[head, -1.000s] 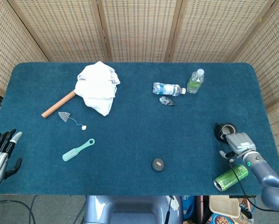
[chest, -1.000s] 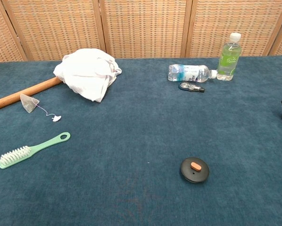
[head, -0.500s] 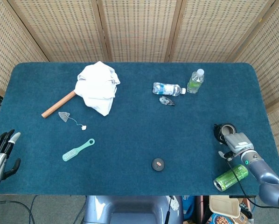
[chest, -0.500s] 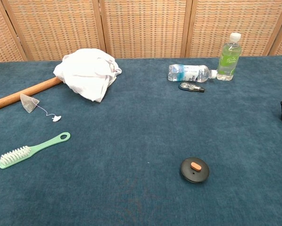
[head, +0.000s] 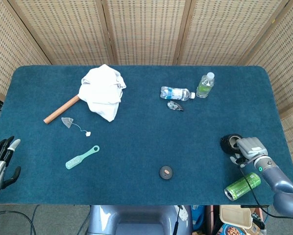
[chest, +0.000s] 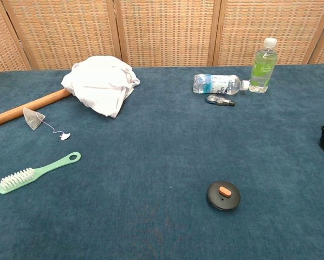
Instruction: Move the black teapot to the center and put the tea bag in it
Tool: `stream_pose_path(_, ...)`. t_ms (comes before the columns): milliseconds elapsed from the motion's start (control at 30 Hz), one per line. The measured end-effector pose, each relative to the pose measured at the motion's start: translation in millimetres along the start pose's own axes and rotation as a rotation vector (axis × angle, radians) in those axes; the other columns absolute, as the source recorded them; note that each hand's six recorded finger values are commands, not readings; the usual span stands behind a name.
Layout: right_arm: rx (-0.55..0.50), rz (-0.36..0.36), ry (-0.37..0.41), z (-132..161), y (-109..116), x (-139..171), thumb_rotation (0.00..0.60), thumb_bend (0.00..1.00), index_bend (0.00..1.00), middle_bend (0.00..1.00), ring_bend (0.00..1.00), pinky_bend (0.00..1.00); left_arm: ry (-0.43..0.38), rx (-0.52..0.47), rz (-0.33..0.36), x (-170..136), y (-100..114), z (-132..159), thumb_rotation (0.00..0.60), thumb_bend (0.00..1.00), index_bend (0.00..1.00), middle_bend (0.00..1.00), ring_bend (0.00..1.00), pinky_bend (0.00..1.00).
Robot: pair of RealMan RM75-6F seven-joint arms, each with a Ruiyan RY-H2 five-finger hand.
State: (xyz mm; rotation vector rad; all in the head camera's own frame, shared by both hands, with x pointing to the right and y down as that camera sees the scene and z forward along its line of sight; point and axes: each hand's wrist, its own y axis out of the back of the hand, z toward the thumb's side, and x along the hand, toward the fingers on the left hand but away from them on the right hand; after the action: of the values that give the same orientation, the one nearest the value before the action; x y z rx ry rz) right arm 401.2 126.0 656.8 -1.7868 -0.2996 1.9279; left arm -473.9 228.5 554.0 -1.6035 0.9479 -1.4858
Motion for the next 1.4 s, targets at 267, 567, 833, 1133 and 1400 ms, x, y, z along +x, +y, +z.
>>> stream_pose_path(267, -0.018, -0.076, 0.028, 4, 17, 7, 0.434, 0.55, 0.78, 0.79, 0.77, 0.67, -0.003, -0.003, 0.006, 0, 2, 1, 0.6, 0.48, 0.03, 0.0, 0.0, 0.0)
stream_pose_path(567, -0.055, -0.14, 0.087, 15, 41, 23, 0.425, 0.58, 0.8, 0.81, 0.8, 0.67, -0.013, -0.01, 0.015, -1, 4, 5, 0.6, 0.48, 0.03, 0.0, 0.0, 0.0)
stream_pose_path(833, -0.072, -0.164, 0.164, 36, 57, 37, 0.437, 0.58, 0.81, 0.82, 0.8, 0.67, -0.019, -0.011, 0.024, -2, 7, 6, 0.6, 0.48, 0.03, 0.0, 0.0, 0.0)
stream_pose_path(1133, -0.061, -0.185, 0.245, 64, 75, 48, 0.434, 0.58, 0.81, 0.82, 0.8, 0.67, -0.012, -0.006, 0.028, -1, 8, 4, 0.6, 0.48, 0.03, 0.0, 0.0, 0.0)
stream_pose_path(1400, -0.053, -0.214, 0.339, 101, 93, 56, 0.444, 0.58, 0.81, 0.81, 0.8, 0.67, -0.009, -0.011, 0.027, -3, 7, 1, 0.6, 0.48, 0.03, 0.0, 0.0, 0.0)
